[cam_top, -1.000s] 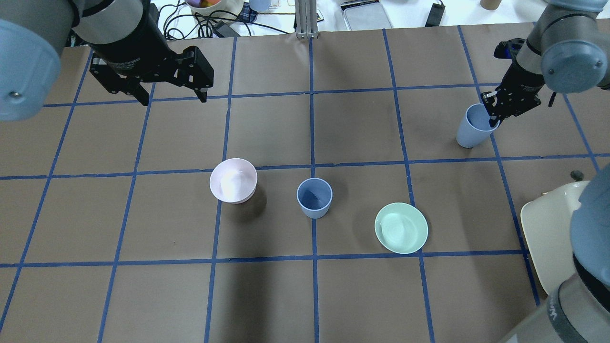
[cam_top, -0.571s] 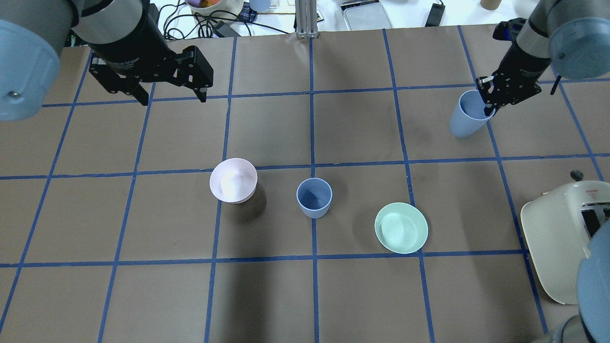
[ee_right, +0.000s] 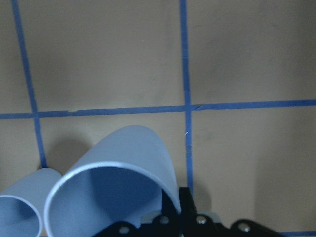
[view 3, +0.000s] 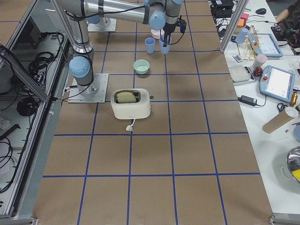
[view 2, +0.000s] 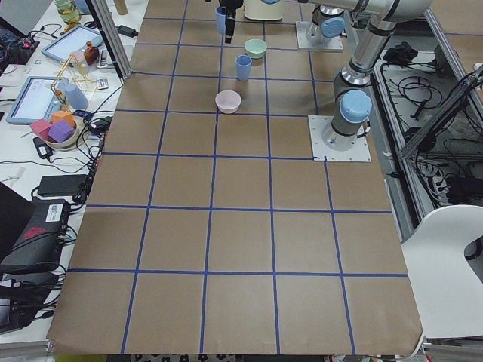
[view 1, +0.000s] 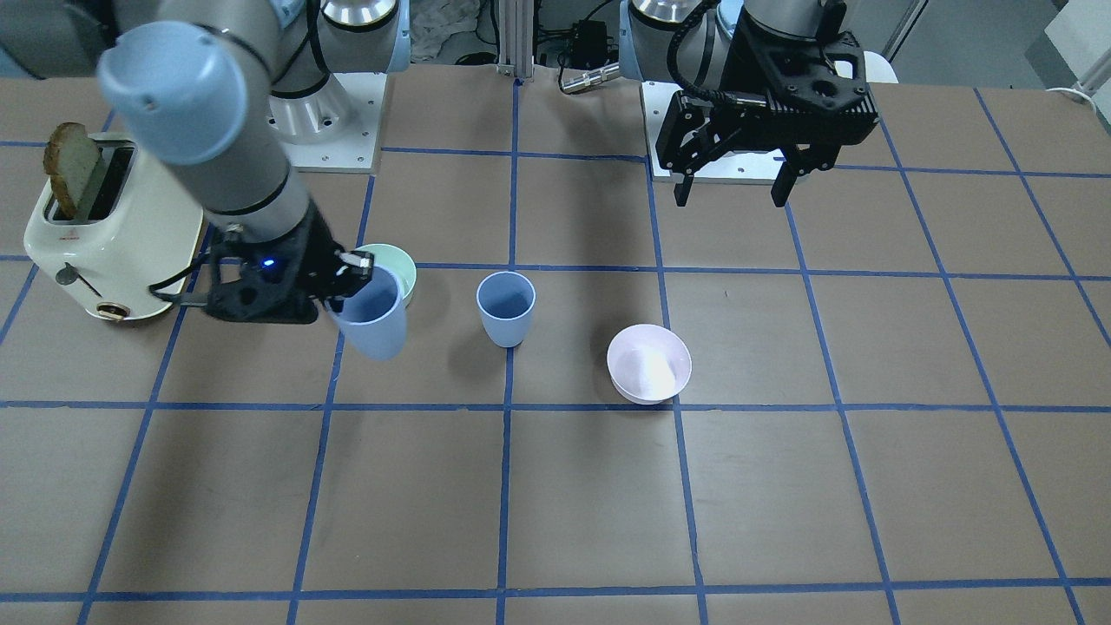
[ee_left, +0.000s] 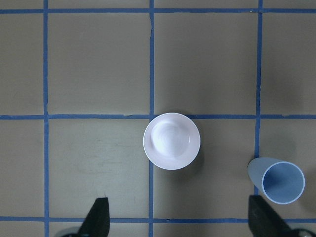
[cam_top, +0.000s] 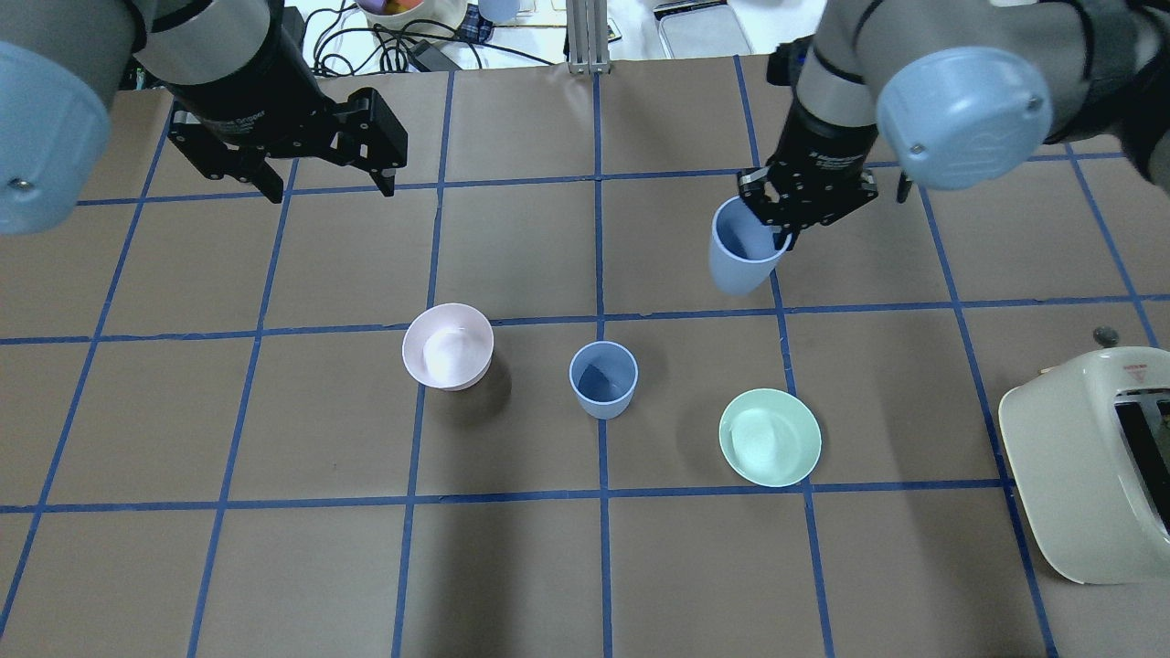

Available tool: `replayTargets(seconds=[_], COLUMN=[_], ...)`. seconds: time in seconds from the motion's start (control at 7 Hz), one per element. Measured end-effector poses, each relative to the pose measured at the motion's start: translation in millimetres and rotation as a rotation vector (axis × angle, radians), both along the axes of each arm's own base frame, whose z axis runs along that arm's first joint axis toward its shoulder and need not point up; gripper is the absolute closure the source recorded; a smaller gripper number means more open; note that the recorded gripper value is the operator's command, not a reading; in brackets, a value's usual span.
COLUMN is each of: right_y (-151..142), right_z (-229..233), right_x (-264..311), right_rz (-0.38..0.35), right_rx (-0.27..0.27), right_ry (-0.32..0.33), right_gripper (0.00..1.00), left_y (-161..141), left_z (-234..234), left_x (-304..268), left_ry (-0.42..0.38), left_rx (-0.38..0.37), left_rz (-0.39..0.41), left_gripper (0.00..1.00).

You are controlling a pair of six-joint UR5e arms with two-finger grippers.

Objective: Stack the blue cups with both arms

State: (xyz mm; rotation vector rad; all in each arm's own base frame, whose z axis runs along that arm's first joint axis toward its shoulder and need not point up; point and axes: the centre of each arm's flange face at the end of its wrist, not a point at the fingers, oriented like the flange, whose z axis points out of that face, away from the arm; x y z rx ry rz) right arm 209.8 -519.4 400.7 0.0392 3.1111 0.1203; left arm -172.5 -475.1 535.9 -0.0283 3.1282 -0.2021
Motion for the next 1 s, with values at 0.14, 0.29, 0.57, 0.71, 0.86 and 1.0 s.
replayTargets(seconds=[0.14,0.29,0.57,0.71,0.86,1.0], right_y=[30.3,57.9,83.2,85.5,86.0,85.8], right_z=[2.0,-3.8,-22.1,-25.9,-29.2,-35.2], right_x=[43.1,71.9,100.3,104.5,106.3,106.9], right_rz=[0.006,-0.003,-0.026,-0.034,-0.04,-0.046], right_rx=[-0.003,-0.012,-0.066,-0.08,-0.081,-0.071], right_ry=[0.004,0.005,-0.011,-0.018,-0.02,-0.017], right_gripper=[1.0,1.0,1.0,1.0,1.0,1.0], left_y=[0.3,0.5,0.6,0.7,0.7,0.8], left_z=[0.2,0.4,0.4,0.5,0.5,0.4], left_x=[0.1,0.1,0.3,0.0,-0.2,-0.2], left_ry=[0.0,0.0,0.0,0.0,0.0,0.0], left_rx=[0.0,0.0,0.0,0.0,0.0,0.0], left_rz=[0.0,0.0,0.0,0.0,-0.001,-0.001], left_gripper=[0.0,0.0,0.0,0.0,0.0,0.0])
